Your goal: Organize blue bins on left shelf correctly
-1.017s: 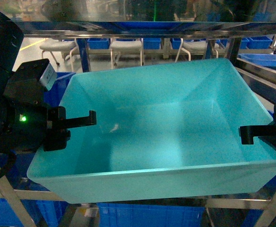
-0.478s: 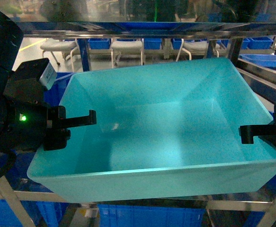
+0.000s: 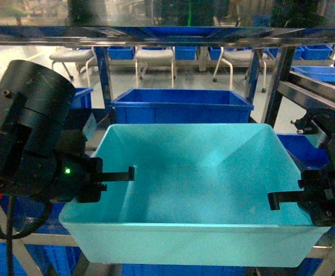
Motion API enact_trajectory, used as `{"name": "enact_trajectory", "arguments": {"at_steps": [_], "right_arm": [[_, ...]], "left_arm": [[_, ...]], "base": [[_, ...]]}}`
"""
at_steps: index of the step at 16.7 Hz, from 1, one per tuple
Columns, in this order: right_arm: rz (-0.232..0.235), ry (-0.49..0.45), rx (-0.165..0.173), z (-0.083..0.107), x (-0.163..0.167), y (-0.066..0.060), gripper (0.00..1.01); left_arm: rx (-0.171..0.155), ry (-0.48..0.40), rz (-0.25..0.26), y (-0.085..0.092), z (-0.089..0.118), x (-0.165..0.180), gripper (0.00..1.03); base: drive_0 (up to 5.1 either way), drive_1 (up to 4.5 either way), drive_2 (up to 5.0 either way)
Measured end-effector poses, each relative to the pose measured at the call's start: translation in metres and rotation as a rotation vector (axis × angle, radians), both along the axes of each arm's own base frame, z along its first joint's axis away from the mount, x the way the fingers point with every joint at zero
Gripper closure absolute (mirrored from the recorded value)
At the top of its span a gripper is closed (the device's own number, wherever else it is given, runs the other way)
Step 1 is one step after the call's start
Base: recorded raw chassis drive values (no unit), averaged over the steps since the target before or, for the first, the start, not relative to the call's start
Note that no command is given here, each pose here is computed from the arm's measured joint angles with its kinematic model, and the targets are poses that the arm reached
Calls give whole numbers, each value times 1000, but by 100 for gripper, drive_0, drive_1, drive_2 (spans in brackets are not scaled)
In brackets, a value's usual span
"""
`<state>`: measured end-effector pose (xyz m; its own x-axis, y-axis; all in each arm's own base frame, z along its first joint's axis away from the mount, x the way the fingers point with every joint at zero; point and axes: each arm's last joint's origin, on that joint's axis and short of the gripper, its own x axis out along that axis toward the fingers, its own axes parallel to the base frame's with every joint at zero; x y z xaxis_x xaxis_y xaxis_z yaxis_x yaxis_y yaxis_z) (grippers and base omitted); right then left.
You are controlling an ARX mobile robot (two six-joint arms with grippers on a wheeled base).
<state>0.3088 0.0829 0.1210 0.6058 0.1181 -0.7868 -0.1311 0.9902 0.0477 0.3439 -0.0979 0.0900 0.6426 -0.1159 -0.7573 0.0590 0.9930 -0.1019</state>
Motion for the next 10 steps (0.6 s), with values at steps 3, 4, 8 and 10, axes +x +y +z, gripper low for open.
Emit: {"name": "enact_trajectory", "arguments": {"at_steps": [3, 4, 8, 10], "right_arm": [[-2, 13, -6, -3, 3, 0, 99], [-5, 17, -7, -2, 5, 0, 99], [-15, 30, -12, -4, 14, -1, 99], [-20, 52, 17, -6, 31, -4, 99]], "left_arm": [[8, 12, -8, -2, -5, 5, 101], [12, 21, -9, -2, -7, 7, 101], [15, 38, -17, -4, -11, 14, 101], [28, 26, -41, -7, -10, 34, 101]], "base": [[0, 0, 0], [0, 0, 0], [0, 0, 0], [0, 0, 0]]}}
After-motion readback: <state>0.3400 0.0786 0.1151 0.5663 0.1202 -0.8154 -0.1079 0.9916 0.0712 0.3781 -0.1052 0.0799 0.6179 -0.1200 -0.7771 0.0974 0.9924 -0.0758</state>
